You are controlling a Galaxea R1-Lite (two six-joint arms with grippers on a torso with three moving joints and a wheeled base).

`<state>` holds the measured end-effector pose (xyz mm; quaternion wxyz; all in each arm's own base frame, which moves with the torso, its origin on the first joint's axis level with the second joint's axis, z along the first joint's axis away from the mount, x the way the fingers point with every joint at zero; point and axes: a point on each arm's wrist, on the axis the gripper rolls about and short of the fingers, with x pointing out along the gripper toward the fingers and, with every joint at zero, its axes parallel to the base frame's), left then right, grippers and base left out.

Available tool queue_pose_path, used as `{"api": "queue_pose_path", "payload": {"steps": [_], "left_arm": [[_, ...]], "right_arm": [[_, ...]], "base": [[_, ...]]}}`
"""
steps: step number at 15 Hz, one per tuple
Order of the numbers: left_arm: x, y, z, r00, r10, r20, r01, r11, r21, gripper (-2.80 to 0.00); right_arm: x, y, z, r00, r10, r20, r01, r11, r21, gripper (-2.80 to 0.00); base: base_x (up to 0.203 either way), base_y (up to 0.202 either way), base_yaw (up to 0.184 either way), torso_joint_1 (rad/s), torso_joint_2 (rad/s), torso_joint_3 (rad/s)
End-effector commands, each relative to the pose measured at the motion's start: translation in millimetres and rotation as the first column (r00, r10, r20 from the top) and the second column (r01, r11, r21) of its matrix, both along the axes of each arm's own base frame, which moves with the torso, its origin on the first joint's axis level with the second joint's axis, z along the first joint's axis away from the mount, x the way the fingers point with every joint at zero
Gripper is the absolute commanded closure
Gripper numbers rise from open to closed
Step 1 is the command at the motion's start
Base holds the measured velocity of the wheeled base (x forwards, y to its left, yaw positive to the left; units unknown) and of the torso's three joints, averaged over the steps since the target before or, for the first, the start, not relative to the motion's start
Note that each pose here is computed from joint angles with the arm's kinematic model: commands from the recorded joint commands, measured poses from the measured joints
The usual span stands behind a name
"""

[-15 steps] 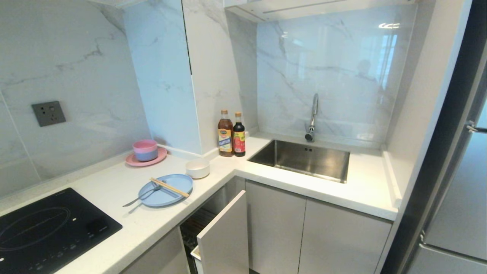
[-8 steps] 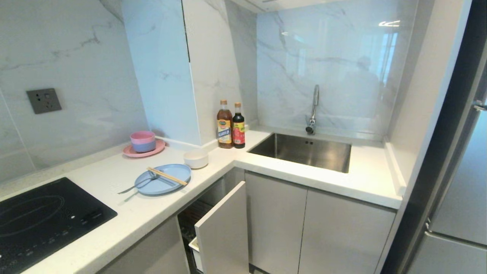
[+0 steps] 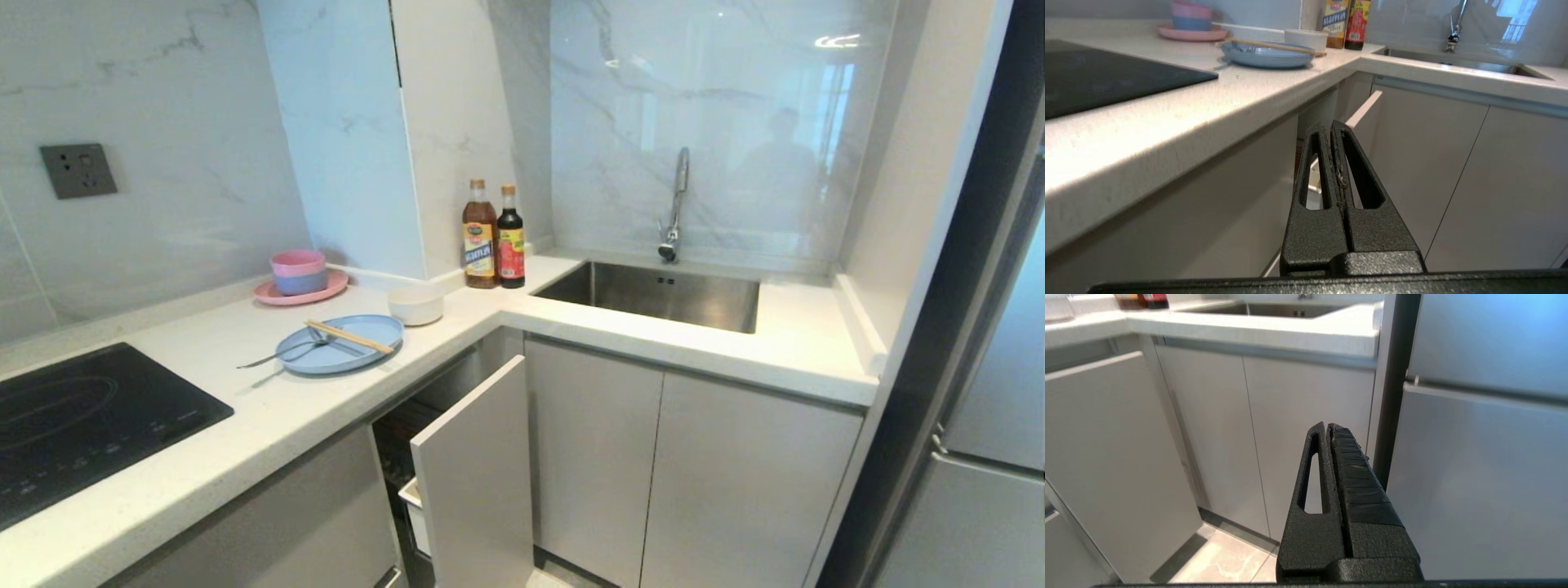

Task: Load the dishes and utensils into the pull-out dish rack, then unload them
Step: Open the cupboard

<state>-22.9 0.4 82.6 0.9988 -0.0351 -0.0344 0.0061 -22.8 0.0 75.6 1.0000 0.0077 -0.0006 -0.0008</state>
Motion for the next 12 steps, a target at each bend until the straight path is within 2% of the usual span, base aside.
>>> {"api": "queue_pose_path", "payload": {"steps": [1,7,12], "left_arm": [[2.1,0.0,-7.1,1.0,0.001,-0.025,-0.001,1.0,-0.001,0.0],[2.1,0.0,-7.1,1.0,0.001,-0.025,-0.001,1.0,-0.001,0.0],[2.1,0.0,-7.1,1.0,0.001,-0.025,-0.001,1.0,-0.001,0.0]], "right_arm": [[0.1,0.0,-0.3,1.0,0.0,-0.001,0.0,1.0,0.0,0.0],[0.1,0.0,-0.3,1.0,0.0,-0.001,0.0,1.0,0.0,0.0],[0.1,0.0,-0.3,1.0,0.0,-0.001,0.0,1.0,0.0,0.0]], "base": [[0.0,0.0,0.0,-0.256,0.52,0.247],[0.0,0.0,0.0,-0.239,0.47,0.233],[0.0,0.0,0.0,-0.041,0.08,0.041]]}}
